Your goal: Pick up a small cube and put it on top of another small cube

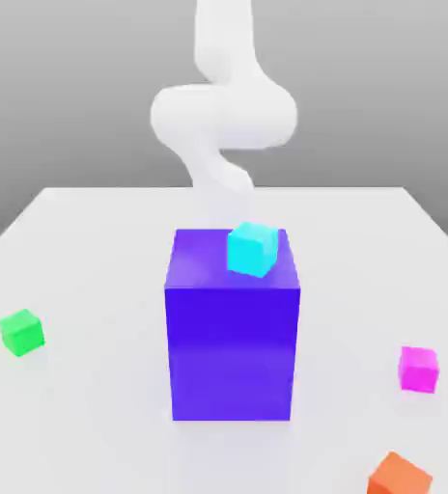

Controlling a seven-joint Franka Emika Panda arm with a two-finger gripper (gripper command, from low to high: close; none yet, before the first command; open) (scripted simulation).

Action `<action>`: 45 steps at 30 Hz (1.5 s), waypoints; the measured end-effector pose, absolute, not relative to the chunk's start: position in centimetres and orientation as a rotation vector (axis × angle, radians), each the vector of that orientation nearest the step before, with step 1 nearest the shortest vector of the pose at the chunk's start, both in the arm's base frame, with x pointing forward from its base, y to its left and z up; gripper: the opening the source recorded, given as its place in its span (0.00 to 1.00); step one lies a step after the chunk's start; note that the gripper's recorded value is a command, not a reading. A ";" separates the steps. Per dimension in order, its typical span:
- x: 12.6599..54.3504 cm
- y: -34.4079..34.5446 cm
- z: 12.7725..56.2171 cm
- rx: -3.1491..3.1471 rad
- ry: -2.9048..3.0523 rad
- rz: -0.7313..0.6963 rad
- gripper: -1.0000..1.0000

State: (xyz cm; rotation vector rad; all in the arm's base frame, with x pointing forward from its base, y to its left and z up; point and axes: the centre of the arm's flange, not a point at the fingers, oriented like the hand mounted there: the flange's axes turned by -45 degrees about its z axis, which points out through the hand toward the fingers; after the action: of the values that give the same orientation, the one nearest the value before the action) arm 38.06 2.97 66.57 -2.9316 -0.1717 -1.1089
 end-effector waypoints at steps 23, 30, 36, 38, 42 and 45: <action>30.8 29.5 20.1 -2.471 -1.943 -0.032 0.50; 30.0 29.6 13.2 -2.440 -1.977 -0.001 0.00; 29.9 29.6 13.0 -2.440 -1.978 0.001 0.00; 30.0 29.7 14.6 -2.440 -1.978 0.001 0.00; 29.9 29.8 18.6 -2.429 -1.992 -0.001 0.00; 29.0 32.9 19.5 -2.245 -2.179 -0.030 0.00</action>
State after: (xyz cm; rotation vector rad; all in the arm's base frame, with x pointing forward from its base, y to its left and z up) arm 28.98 32.95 19.52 -2.2447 -2.1794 -0.0300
